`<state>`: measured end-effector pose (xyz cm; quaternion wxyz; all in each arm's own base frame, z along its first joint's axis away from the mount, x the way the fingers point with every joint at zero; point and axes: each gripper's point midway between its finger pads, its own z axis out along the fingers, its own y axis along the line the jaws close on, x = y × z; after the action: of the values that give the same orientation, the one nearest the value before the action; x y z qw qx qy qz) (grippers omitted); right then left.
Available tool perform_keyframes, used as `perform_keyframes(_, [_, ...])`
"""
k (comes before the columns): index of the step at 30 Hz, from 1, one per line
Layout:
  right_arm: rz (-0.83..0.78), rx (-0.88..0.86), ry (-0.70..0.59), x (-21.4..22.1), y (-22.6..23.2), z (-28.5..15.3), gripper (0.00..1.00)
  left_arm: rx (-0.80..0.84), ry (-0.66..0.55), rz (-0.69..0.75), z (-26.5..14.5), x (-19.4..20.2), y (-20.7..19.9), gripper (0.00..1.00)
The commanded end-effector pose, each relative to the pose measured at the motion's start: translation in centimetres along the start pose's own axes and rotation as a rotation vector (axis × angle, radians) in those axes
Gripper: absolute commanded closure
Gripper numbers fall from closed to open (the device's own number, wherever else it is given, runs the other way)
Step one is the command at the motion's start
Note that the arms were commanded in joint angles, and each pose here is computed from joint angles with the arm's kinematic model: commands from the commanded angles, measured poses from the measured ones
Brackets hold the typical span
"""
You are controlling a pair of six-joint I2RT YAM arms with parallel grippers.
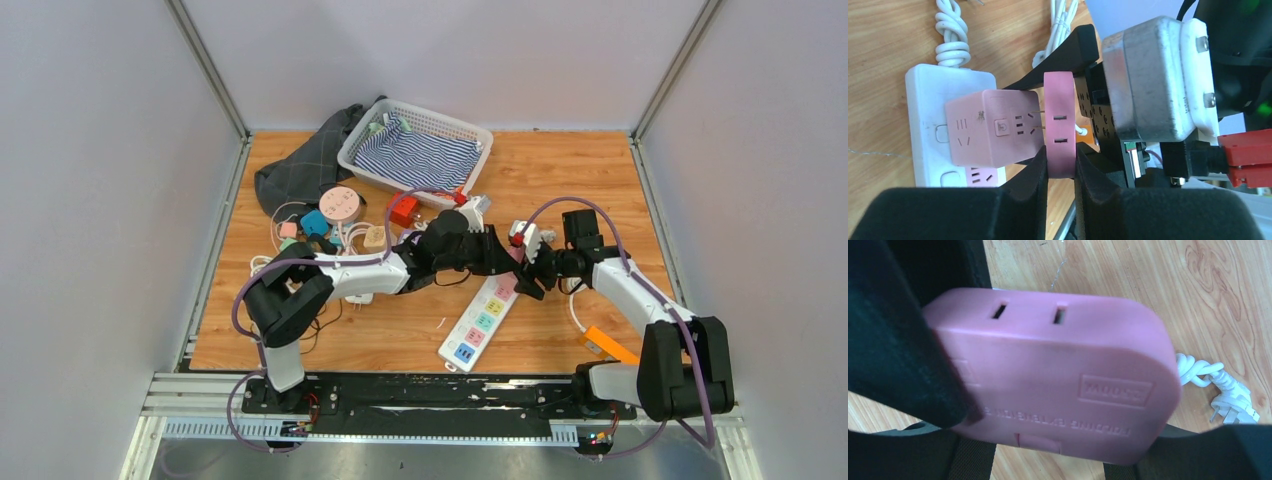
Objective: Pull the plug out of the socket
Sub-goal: Remove the plug from the socket.
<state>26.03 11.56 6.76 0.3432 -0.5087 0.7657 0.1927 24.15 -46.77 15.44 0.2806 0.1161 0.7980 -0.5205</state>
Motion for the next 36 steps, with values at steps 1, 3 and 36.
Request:
perform_keyframes(1, [0.027, 0.026, 0.130, 2.9, -0.4, -0.1, 0.85, 0.239, 0.058, -0.077, -1.2, 0.8, -5.8, 1.00])
perform_keyframes(3, [0.028, 0.027, 0.132, 3.0, -0.4, -0.1, 0.85, 0.217, 0.037, -0.069, -1.3, 0.5, -5.0, 1.00])
perform_keyframes(36, [-0.185, 0.227, -0.102, -3.6, 1.2, -8.2, 0.02, -0.325, -0.359, 0.638, -17.1, -8.5, 3.9, 1.00])
